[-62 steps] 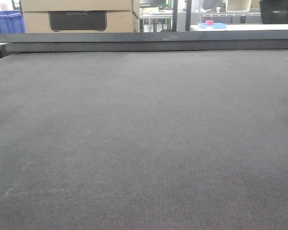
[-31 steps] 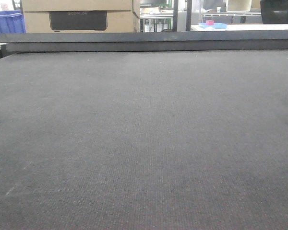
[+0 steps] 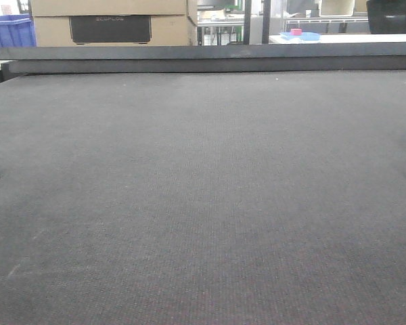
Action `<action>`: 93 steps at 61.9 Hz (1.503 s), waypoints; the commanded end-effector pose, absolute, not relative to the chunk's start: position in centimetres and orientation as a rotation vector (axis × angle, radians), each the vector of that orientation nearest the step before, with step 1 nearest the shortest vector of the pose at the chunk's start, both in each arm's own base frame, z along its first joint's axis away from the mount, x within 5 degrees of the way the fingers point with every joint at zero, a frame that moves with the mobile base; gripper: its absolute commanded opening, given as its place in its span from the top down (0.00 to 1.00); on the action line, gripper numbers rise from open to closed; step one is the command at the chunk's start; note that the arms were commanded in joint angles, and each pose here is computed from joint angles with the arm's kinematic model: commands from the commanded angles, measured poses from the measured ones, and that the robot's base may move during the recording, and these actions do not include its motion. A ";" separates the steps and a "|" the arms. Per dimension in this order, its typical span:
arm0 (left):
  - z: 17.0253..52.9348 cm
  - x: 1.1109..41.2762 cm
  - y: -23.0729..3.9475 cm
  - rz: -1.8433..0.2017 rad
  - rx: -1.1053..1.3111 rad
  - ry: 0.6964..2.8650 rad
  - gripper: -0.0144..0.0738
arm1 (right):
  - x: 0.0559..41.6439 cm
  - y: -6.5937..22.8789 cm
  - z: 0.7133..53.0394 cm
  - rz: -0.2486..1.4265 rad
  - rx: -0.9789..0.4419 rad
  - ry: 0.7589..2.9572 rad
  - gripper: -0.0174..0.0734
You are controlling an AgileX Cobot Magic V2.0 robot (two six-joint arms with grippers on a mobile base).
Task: Grab block from conveyor and place in blue bin
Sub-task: 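Lift both held blocks up off the conveyor belt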
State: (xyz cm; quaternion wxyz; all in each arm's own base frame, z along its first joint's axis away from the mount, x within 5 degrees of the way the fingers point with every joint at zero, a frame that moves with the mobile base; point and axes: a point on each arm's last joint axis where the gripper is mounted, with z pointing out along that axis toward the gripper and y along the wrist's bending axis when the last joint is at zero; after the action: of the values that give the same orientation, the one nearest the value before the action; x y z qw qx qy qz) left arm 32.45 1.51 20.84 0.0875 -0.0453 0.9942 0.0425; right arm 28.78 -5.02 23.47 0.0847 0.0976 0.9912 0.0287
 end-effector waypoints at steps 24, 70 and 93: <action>28.5 30.1 -3.8 0.056 0.185 2.690 0.96 | 27.3 -3.9 27.7 0.019 0.123 2.680 0.99; 29.5 15.8 -2.6 -0.165 0.038 1.977 0.96 | 12.9 -0.9 29.0 0.028 0.138 1.931 0.99; 32.5 9.5 -0.9 -0.102 0.045 1.727 0.96 | 6.6 -0.1 32.1 0.018 0.096 1.625 0.99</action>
State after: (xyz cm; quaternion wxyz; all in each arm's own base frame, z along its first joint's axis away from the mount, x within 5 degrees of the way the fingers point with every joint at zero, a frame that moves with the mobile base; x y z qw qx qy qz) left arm 10.52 -1.21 31.82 0.6201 0.0164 0.7826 -0.0519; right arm 7.46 -0.23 31.80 0.6683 0.0454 0.7424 0.0106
